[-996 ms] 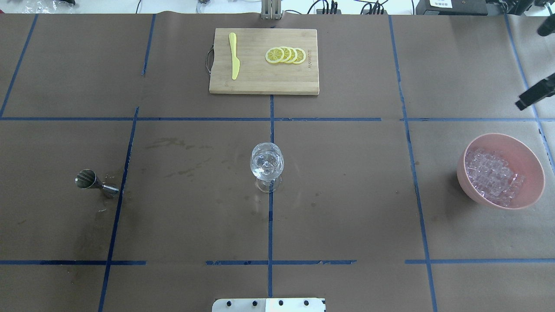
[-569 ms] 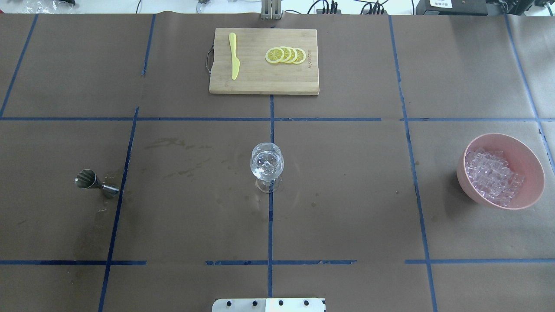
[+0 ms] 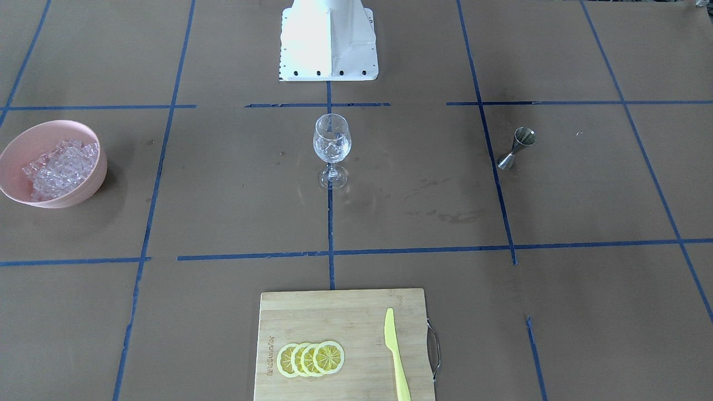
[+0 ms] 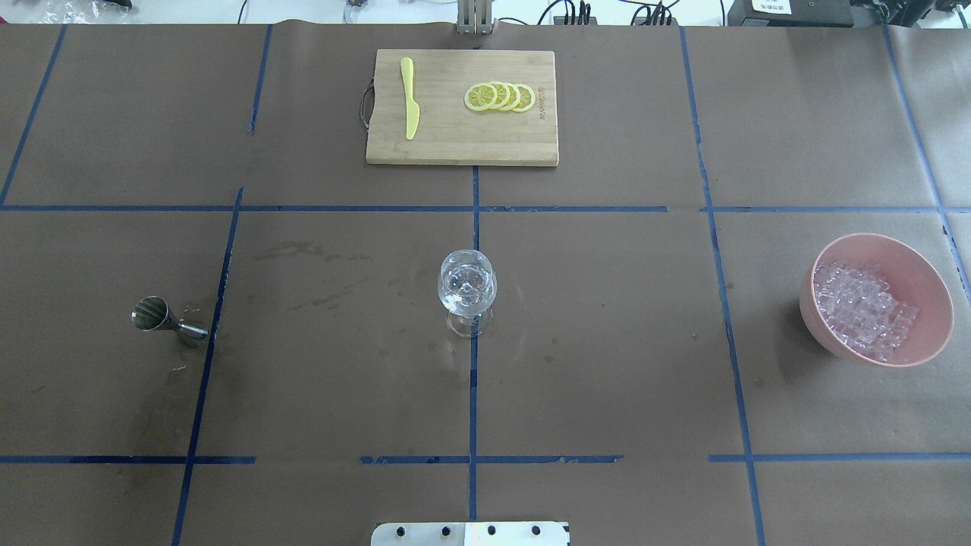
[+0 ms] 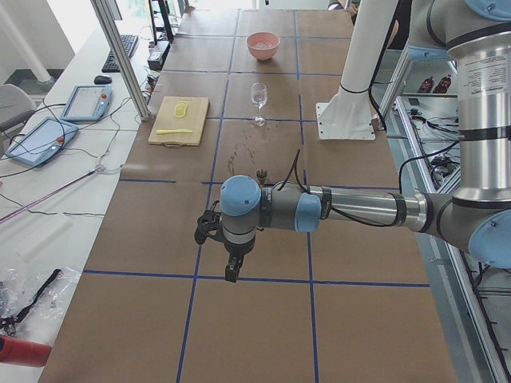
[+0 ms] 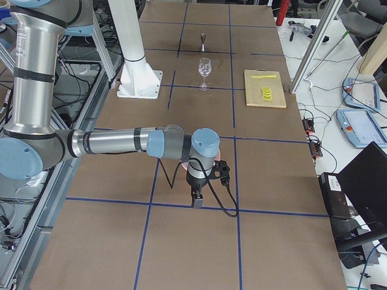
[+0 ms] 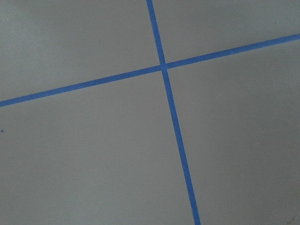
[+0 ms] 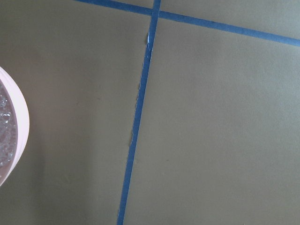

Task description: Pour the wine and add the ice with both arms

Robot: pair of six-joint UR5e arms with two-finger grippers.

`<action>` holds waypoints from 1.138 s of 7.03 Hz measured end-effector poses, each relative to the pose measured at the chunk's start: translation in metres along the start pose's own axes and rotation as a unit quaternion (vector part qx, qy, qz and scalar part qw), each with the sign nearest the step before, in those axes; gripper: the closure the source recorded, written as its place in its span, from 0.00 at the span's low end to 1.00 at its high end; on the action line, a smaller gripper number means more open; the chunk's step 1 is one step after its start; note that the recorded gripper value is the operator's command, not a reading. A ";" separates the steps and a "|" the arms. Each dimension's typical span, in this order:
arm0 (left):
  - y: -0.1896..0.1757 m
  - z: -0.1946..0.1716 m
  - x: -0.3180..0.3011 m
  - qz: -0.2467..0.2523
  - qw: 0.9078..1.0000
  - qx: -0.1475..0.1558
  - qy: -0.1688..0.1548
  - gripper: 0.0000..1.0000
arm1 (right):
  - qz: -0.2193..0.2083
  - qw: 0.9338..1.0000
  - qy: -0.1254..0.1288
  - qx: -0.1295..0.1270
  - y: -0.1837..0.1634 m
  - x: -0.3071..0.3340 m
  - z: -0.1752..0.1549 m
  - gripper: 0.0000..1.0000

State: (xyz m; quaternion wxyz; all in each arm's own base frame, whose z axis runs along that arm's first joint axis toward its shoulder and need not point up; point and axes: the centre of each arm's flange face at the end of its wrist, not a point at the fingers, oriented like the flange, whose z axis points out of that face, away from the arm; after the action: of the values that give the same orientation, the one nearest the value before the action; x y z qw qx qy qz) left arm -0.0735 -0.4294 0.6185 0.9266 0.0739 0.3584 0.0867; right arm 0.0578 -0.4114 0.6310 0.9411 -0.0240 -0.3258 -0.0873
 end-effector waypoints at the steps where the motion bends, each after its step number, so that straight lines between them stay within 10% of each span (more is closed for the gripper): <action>1: 0.000 0.000 0.000 0.000 1.000 0.000 0.000 0.00 | 0.001 1.000 0.002 -0.003 0.001 0.003 0.003 0.00; 8: 0.001 0.000 0.000 -0.001 1.000 -0.001 0.000 0.00 | 0.004 1.000 -0.013 0.000 0.001 0.006 0.011 0.00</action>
State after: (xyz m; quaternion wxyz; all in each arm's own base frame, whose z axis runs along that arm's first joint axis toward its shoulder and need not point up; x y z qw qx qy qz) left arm -0.0738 -0.4286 0.6192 0.9267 0.0728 0.3585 0.0859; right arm 0.0554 -0.4099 0.6433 0.9370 -0.0266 -0.3382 -0.0829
